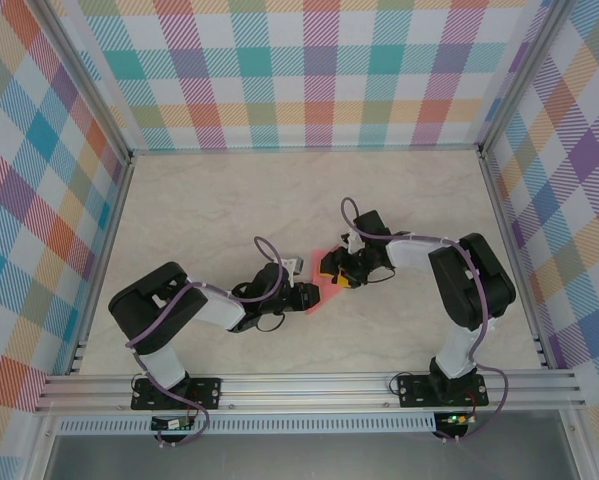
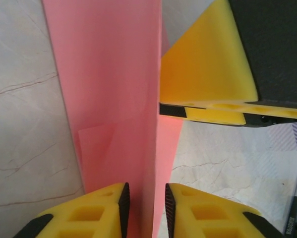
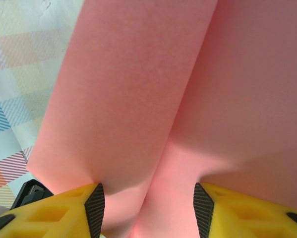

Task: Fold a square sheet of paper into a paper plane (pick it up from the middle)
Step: Fourth fold the wing at the center of the table.

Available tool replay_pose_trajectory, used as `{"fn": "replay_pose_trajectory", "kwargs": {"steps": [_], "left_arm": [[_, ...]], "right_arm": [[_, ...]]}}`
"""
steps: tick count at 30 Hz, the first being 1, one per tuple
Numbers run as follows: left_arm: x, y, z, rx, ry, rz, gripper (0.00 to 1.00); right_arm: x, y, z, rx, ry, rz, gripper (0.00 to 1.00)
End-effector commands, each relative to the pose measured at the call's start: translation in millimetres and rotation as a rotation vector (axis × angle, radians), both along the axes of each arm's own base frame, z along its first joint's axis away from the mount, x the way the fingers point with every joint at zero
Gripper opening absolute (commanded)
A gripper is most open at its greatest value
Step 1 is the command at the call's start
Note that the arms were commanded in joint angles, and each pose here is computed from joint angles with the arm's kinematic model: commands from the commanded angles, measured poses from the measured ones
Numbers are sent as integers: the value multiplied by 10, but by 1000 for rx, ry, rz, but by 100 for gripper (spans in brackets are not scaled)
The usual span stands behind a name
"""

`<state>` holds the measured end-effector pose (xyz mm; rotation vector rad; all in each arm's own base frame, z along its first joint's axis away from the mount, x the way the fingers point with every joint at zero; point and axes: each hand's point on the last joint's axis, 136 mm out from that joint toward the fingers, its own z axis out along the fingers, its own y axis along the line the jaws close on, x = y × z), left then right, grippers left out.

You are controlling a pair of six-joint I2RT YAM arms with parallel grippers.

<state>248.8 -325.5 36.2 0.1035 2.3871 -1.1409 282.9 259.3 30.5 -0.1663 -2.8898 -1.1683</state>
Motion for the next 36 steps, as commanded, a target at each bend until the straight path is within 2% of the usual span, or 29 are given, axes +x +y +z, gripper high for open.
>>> {"fn": "replay_pose_trajectory", "kwargs": {"steps": [1,6,13,17,20,23,32,36], "left_arm": [[30,-64,48,-30,18,-17,30],[70,18,97,-25,22,12,32],[83,307,312,42,-10,96,49],[99,377,505,26,-25,132,49],[96,269,638,-25,-18,101,45],[91,95,691,-63,15,44,36],[197,-60,394,-24,100,36,14],[217,-30,248,-1,127,52,8]], "right_arm": [[-18,-49,-146,-63,10,14,54],[-36,-98,-204,-104,26,8,54],[-56,-158,-258,-152,40,2,55],[-66,-196,-301,-186,49,-6,56],[-81,-239,-349,-221,68,-20,56],[-92,-272,-384,-245,79,-34,57],[-122,-313,-445,-287,95,-32,57],[-127,-339,-457,-304,97,-29,57]]}}
